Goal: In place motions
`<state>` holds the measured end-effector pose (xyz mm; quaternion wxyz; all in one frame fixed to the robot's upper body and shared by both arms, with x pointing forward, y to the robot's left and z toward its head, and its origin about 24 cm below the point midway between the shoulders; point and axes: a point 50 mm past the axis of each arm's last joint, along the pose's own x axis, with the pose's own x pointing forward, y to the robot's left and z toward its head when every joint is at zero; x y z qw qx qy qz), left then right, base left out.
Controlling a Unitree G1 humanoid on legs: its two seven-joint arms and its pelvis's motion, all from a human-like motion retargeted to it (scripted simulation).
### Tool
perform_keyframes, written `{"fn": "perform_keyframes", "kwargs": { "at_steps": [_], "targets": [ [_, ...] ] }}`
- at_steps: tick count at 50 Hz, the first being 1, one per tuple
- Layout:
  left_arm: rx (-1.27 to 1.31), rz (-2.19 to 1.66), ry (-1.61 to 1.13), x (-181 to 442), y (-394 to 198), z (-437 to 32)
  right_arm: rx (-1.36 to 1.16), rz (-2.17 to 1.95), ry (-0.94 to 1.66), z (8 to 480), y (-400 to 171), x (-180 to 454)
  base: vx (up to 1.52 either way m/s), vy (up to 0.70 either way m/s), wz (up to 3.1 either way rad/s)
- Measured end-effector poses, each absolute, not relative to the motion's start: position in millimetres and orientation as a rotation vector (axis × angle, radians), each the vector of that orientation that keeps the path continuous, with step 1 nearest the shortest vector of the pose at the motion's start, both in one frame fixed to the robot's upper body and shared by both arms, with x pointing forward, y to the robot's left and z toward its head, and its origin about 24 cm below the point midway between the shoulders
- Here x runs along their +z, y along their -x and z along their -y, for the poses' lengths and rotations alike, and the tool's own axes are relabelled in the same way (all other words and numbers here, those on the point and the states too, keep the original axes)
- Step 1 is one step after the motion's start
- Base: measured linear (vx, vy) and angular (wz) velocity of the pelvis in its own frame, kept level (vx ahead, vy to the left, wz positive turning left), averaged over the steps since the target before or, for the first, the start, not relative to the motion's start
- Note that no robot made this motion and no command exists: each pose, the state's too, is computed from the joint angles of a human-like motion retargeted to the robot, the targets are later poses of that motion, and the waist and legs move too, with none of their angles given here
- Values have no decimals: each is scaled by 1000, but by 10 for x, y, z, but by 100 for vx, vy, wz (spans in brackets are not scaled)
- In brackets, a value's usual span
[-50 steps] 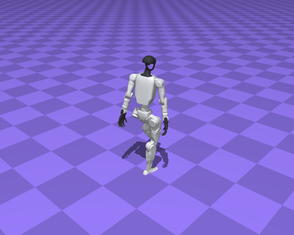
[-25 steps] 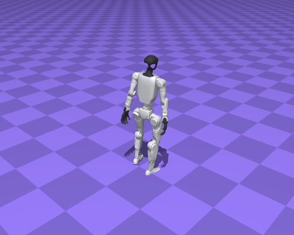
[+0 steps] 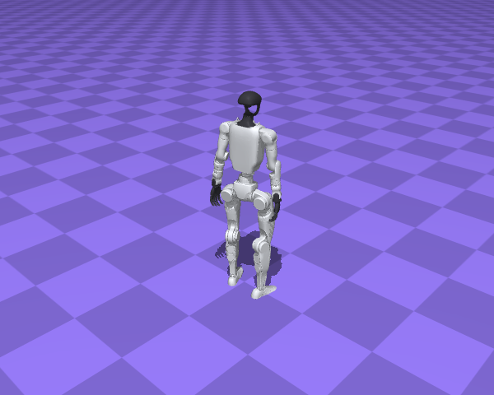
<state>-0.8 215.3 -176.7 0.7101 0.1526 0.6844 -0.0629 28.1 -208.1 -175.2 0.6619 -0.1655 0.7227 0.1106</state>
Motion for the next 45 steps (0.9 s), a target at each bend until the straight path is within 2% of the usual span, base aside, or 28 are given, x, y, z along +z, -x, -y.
{"fn": "perform_keyframes", "kwargs": {
  "at_steps": [7, 15, 20, 28, 38, 45],
  "targets": [
    [-127, -1631, -358, -1765, 362, -2072, 291, -1493, 452, 2102, -637, -1729, 1, 21, -5],
    [-87, -1767, -321, -1708, 769, -2048, 186, -1555, 379, 2222, -521, -1715, 5, 28, -30],
    [-11, -1814, -312, -1674, 821, -2147, 103, -1554, 307, 2221, -401, -1732, 0, 18, 3],
    [-41, -1747, -381, -1708, 501, -2259, 23, -1642, 236, 2290, -59, -1725, -5, 11, 30],
    [-160, -1478, -439, -1737, -488, -2207, -102, -1716, 75, 2331, 89, -1689, -2, 55, 30],
    [-187, -1419, -448, -1732, -609, -2155, -76, -1771, 37, 2218, 250, -1699, 4, -3, -7]
  ]
}}
